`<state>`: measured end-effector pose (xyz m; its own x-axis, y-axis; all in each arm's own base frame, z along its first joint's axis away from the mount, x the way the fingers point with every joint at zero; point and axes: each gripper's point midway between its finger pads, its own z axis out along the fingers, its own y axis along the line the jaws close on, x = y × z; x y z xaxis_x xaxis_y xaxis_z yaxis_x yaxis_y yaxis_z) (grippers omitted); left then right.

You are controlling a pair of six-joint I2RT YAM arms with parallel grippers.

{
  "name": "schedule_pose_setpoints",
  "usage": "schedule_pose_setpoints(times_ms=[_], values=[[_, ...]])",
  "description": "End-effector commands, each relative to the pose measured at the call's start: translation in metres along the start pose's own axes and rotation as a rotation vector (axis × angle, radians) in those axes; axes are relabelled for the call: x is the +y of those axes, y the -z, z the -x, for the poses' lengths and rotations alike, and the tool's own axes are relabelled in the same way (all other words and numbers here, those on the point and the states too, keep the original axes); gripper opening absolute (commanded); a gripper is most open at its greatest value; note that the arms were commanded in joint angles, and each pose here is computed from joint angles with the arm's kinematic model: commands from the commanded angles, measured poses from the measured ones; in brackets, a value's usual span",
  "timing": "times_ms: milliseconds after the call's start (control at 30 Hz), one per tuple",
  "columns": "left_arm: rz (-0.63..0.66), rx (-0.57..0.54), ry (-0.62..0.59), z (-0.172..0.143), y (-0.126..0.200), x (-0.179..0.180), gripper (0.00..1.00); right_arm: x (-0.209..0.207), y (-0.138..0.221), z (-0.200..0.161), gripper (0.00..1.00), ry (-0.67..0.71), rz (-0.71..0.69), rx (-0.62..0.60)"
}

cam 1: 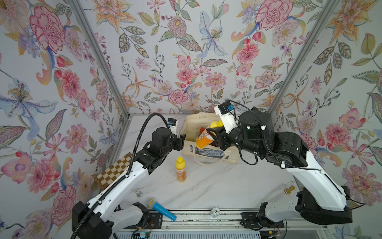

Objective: Pack dish soap into the shopping bag
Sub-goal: Pick up the bottle of dish soap at the center of the board, then place the bottle of dish soap in the shopping bag.

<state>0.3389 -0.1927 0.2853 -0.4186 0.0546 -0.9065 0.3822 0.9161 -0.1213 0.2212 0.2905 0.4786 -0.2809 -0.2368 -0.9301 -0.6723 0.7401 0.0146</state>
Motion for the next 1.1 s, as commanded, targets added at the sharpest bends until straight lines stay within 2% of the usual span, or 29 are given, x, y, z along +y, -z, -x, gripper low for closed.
schedule_pose_setpoints(times_ms=[0,133,333,667,1067], values=[[-0.001,-0.011,-0.023,0.011,-0.003,0.0,0.61,-0.007,0.002,0.035,0.07,0.032,0.0,-0.093],[0.002,0.014,-0.041,0.008,-0.01,0.001,0.52,-0.026,-0.018,0.048,0.05,0.03,-0.058,-0.101],[-0.026,0.039,-0.052,0.001,-0.016,-0.004,0.4,-0.044,-0.072,0.052,0.04,0.045,-0.134,-0.087],[-0.054,0.041,-0.066,0.0,-0.021,-0.009,0.23,-0.043,-0.149,0.031,0.04,0.04,-0.123,-0.103],[-0.105,0.014,-0.052,0.013,-0.024,-0.02,0.04,-0.05,-0.195,-0.004,0.03,0.024,-0.135,-0.107]])
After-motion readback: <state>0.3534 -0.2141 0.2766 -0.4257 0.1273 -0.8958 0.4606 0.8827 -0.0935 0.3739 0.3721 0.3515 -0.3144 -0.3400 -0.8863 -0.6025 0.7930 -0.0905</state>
